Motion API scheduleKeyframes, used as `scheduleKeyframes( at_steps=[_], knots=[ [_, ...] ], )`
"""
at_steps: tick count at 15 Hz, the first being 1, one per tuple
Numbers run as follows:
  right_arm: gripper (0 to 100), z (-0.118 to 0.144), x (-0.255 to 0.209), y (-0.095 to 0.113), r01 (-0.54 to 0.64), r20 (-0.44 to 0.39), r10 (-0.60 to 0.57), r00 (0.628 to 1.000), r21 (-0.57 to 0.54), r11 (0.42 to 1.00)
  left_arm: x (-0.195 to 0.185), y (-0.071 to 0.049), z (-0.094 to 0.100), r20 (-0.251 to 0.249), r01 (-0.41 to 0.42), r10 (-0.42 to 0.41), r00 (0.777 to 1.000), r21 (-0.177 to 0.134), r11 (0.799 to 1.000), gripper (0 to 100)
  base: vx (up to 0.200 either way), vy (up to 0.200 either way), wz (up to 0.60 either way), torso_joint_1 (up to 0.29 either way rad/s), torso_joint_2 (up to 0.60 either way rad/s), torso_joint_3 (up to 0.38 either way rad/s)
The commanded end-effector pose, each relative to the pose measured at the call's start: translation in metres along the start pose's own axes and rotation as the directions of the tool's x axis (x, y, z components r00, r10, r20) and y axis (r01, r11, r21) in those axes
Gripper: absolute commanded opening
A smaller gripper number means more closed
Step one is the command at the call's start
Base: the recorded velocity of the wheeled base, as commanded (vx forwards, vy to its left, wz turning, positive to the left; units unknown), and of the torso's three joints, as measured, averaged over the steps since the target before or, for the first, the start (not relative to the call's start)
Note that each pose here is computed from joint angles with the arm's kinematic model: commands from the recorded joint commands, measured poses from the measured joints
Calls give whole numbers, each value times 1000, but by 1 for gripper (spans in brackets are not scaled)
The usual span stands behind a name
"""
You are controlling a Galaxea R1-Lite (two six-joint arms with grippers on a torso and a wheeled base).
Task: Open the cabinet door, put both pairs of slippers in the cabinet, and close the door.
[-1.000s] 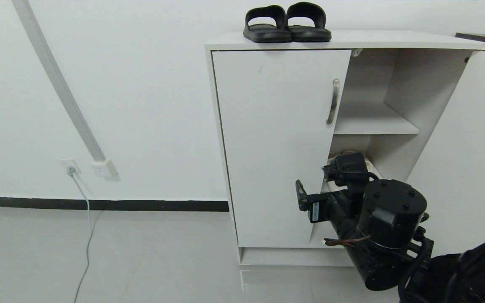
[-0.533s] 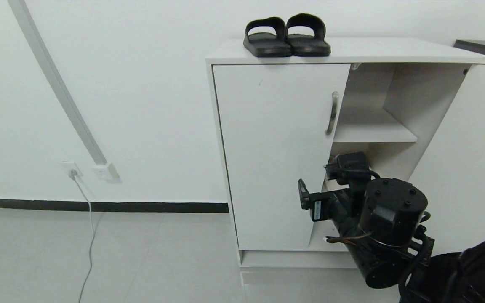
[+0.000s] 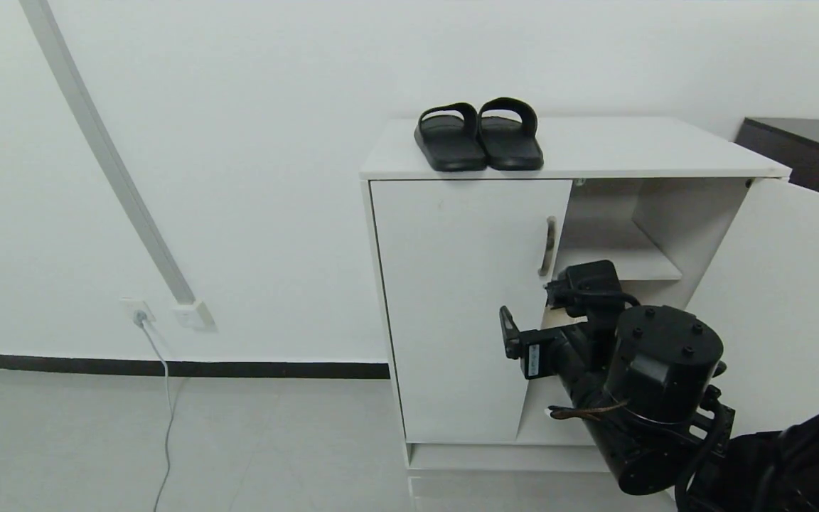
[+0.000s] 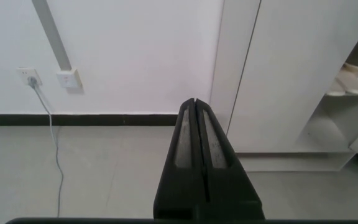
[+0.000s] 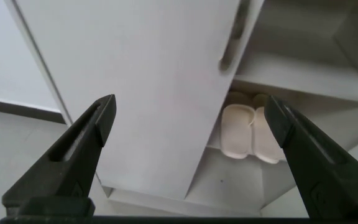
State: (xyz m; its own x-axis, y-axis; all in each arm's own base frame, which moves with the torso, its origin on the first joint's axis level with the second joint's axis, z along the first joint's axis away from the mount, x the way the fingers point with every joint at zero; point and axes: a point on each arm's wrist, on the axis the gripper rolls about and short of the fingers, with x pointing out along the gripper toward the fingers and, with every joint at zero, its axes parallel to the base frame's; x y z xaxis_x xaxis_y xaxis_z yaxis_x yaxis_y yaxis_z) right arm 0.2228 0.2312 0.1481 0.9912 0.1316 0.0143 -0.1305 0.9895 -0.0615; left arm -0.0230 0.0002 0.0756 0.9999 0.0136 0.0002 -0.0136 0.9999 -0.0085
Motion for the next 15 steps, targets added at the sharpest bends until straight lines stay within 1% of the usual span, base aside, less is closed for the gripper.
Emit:
scheduleKeyframes(
  at_steps=[1, 8, 15],
  knots=[
    [100, -1, 0, 1, -1, -1, 1, 1000, -1, 1000, 0, 0, 0, -2, 0, 0, 1000, -1, 1000, 0, 0, 0, 0, 144, -476, -339],
    [100, -4, -1, 1, -7, -12, 7, 1000, -8, 1000, 0, 0, 0, -2, 0, 0, 1000, 2, 1000, 0, 0, 0, 0, 170, -485, -322],
    [100, -6, -2, 1, -10, -16, 10, 1000, -8, 1000, 0, 0, 0, -2, 0, 0, 1000, 4, 1000, 0, 0, 0, 0, 219, -530, -318]
  ],
)
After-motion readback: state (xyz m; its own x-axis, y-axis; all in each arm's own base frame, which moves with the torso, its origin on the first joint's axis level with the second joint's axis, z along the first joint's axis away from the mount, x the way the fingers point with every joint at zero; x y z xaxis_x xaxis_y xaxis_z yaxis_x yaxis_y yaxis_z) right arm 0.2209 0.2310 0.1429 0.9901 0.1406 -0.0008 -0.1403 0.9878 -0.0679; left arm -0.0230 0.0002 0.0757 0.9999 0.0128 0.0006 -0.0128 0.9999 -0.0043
